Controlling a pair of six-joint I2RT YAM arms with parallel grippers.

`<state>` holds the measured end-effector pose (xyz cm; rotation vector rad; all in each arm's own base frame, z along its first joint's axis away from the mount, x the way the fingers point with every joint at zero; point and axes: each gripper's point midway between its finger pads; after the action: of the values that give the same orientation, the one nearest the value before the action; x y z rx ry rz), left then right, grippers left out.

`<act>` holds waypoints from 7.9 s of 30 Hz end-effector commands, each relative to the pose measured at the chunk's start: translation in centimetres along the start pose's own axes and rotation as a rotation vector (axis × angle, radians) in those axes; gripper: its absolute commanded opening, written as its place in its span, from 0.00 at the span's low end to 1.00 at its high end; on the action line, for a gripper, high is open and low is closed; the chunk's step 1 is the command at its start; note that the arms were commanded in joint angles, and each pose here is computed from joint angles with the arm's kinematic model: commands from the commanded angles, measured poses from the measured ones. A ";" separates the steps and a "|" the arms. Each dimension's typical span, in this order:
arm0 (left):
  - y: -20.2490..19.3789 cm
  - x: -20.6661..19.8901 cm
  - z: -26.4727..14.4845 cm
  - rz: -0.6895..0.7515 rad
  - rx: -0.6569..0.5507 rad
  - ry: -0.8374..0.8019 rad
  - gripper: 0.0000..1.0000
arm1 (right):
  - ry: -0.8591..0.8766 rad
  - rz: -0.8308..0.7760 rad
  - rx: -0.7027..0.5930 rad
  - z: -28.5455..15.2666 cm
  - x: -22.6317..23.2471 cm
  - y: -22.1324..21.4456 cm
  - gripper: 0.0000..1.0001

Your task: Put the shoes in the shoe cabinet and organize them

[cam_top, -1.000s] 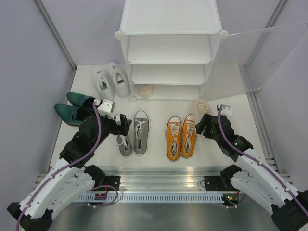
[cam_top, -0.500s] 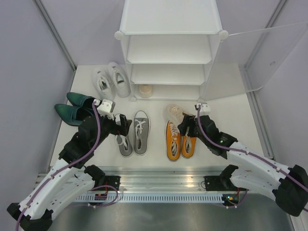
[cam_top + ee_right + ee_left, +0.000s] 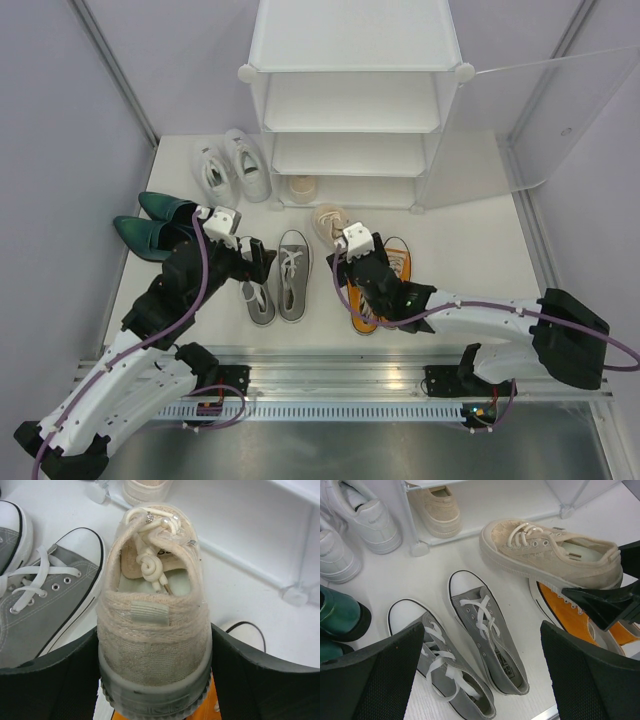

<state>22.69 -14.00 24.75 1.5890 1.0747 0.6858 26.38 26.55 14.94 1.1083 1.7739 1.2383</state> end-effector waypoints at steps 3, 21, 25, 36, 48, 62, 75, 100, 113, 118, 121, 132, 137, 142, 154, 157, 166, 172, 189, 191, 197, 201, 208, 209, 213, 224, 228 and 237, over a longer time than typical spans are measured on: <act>1.6 -0.6 -0.6 0.034 -0.032 -0.033 1.00 | -0.175 -0.121 -0.206 0.2 0.0 6.8 0.01; 1.5 -0.9 -0.6 0.036 -0.027 -0.049 1.00 | -0.326 -0.081 -0.219 5.4 -3.1 6.3 0.01; 1.6 -0.9 -0.7 0.036 -0.030 -0.052 1.00 | -0.326 -0.014 -0.212 6.9 -4.2 5.7 0.01; 1.9 -1.2 -1.0 0.036 -0.044 -0.068 1.00 | -0.320 0.190 -0.215 10.8 -5.4 3.9 0.01; 2.0 -1.4 -1.2 0.036 -0.051 -0.075 1.00 | -0.329 0.226 -0.142 16.4 -3.4 2.3 0.13; 2.0 -1.4 -1.1 0.037 -0.046 -0.077 1.00 | -0.234 0.315 -0.045 20.8 -2.4 0.7 0.54; 1.6 -1.5 -0.8 0.041 -0.030 -0.081 1.00 | -0.205 0.310 0.001 22.1 -2.3 -0.4 0.82; 1.7 -1.4 -0.9 0.044 -0.034 -0.074 1.00 | -0.140 0.351 0.012 17.3 -2.7 0.2 0.98; 1.7 -1.4 -0.9 0.045 -0.030 -0.073 1.00 | -0.145 0.348 0.047 16.4 -2.6 -2.1 0.82; 1.6 -1.4 -0.8 0.045 -0.028 -0.073 1.00 | -0.163 0.325 0.060 17.4 -2.6 -2.6 0.73; 1.7 -1.4 -0.8 0.045 -0.028 -0.075 1.00 | -0.178 0.317 0.061 18.2 -2.7 -2.4 0.64; 1.5 -1.5 -0.7 0.046 -0.021 -0.079 1.00 | -0.228 0.341 0.029 20.5 -4.0 -0.4 0.52; 1.6 -1.5 -0.7 0.045 -0.023 -0.079 1.00 | -0.251 0.357 0.014 21.0 -4.9 0.4 0.52; 1.4 -1.6 -0.6 0.046 -0.017 -0.081 1.00 | -0.283 0.348 0.036 21.2 -5.9 -0.3 0.52; 1.3 -1.6 -0.5 0.048 -0.012 -0.084 1.00 | -0.270 0.328 0.028 22.7 -6.1 -0.2 0.52; 1.2 -1.6 -0.4 0.047 -0.007 -0.082 1.00 | -0.270 0.317 0.022 23.2 -6.1 0.4 0.52; 1.3 -1.6 -0.5 0.047 -0.008 -0.085 0.99 | -0.277 0.298 0.023 24.3 -6.5 0.9 0.52; 1.3 -1.7 -0.5 0.047 -0.008 -0.086 1.00 | -0.265 0.288 0.034 25.1 -6.4 0.5 0.53; 1.3 -1.8 -0.5 0.047 -0.008 -0.093 1.00 | -0.179 0.297 0.025 26.3 -4.5 0.9 0.53; 1.3 -1.8 -0.5 0.047 -0.008 -0.093 1.00 | -0.168 0.297 0.021 26.3 -4.2 1.1 0.53; 1.3 -1.8 -0.5 0.047 -0.009 -0.094 1.00 | -0.120 0.295 0.015 26.1 -2.1 1.7 0.53; 1.3 -1.8 -0.5 0.047 -0.007 -0.096 1.00 | -0.088 0.300 0.010 25.8 -0.2 2.1 0.53; 1.3 -1.9 -0.5 0.045 -0.008 -0.099 1.00 | -0.075 0.314 0.009 26.0 0.8 2.5 0.53; 1.3 -1.9 -0.5 0.045 -0.008 -0.099 1.00 | -0.077 0.312 0.014 26.0 0.8 2.3 0.53; 1.3 -1.9 -0.5 0.045 -0.008 -0.099 1.00 | -0.125 0.294 0.021 25.7 -0.2 1.9 0.53; 1.2 -2.0 -0.5 0.044 -0.005 -0.105 1.00 | -0.189 0.277 0.042 25.3 -3.4 1.3 0.54; 1.3 -2.0 -0.5 0.045 -0.007 -0.106 1.00 | -0.190 0.273 0.042 25.7 -4.5 1.3 0.55; 1.2 -2.0 -0.5 0.046 -0.003 -0.107 1.00 | -0.144 0.249 0.017 26.0 -4.4 2.0 0.57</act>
<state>21.84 -15.15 24.02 1.6534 1.0336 0.6145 50.17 32.35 6.07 1.4831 1.6423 1.1694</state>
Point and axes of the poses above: each gripper's point midway between its finger pads, its own z axis out along the fingers, its own x axis along the line the jaws close on, y = z × x, and after that the axes turned 2 degrees about z, right-handed
